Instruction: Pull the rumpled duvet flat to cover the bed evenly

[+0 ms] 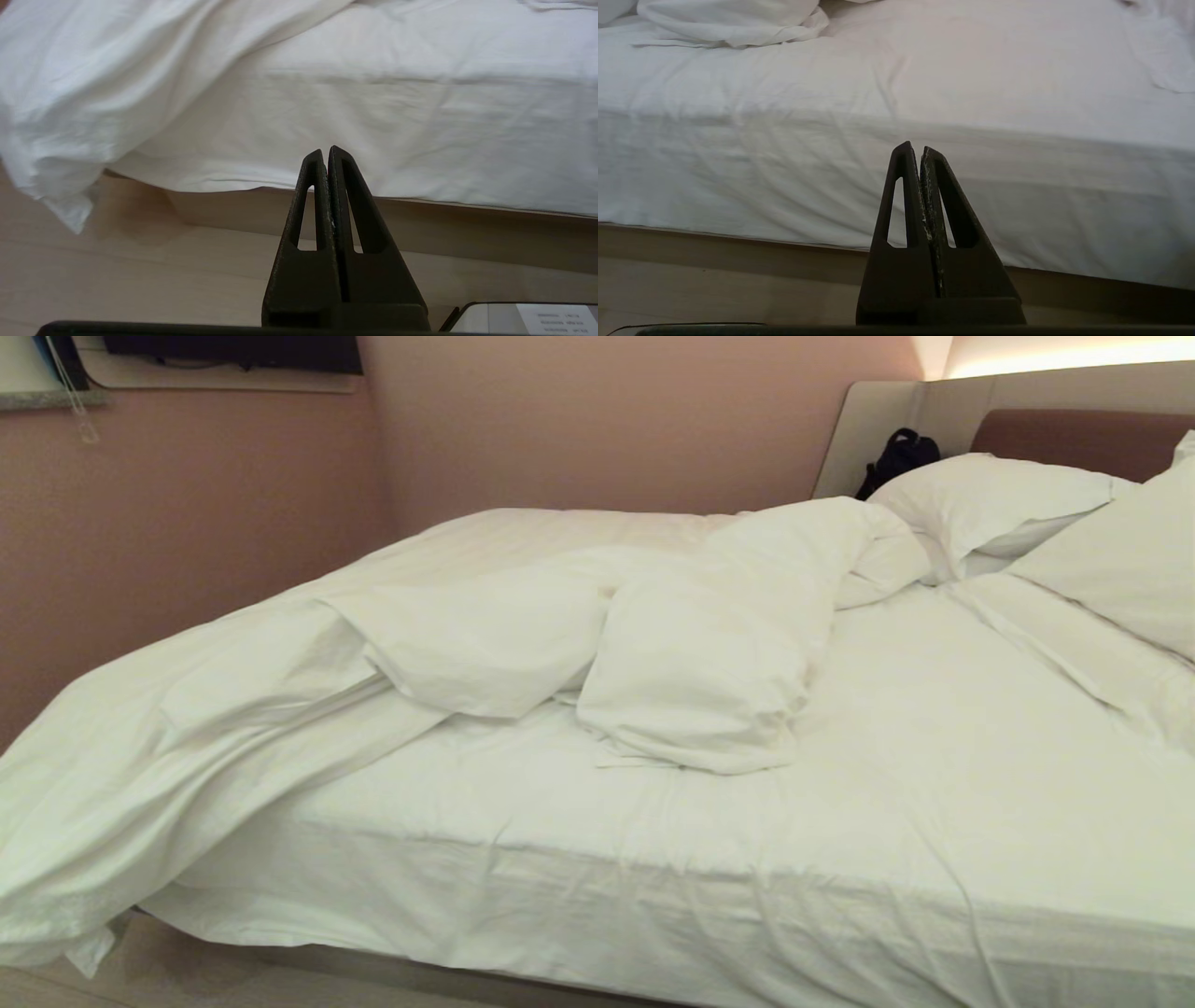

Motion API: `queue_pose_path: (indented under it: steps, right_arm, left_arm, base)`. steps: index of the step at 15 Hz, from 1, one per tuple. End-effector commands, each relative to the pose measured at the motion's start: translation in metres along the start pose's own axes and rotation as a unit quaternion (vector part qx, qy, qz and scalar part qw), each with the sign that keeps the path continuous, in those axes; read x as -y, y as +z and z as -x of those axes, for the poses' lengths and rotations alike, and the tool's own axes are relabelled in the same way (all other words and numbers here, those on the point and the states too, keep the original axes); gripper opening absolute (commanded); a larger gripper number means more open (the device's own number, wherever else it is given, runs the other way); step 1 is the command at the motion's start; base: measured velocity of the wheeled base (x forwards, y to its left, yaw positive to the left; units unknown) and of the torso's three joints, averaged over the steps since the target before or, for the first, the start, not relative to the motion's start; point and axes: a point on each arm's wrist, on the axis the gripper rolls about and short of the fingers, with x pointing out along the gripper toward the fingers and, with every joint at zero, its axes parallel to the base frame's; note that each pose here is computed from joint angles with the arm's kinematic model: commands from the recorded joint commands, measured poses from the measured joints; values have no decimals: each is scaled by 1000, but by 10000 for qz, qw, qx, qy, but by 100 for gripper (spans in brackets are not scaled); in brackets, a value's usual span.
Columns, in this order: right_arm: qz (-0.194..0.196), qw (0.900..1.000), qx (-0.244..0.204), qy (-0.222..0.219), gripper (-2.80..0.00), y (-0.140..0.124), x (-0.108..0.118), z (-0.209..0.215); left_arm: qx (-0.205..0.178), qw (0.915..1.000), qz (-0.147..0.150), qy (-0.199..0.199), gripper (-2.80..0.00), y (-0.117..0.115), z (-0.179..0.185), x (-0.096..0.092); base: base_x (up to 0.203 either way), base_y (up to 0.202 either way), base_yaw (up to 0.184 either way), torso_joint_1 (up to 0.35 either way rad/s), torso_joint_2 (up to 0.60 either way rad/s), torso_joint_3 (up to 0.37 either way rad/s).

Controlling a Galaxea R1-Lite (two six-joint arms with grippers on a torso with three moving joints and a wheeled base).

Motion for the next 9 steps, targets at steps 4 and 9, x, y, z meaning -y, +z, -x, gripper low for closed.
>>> queue_pose_path:
  steps: [4,9]
  right_arm:
    - [-2,10000,-5,-1,-280,0,0,0]
    - [-2,10000,-5,-1,-280,0,0,0]
  left_arm:
    - [4,10000,22,-1,-280,0,0,0]
    - [4,10000,22,-5,-280,0,0,0]
  base:
    - [0,-153,-1,0,3,1]
    - [0,0,0,0,0,0]
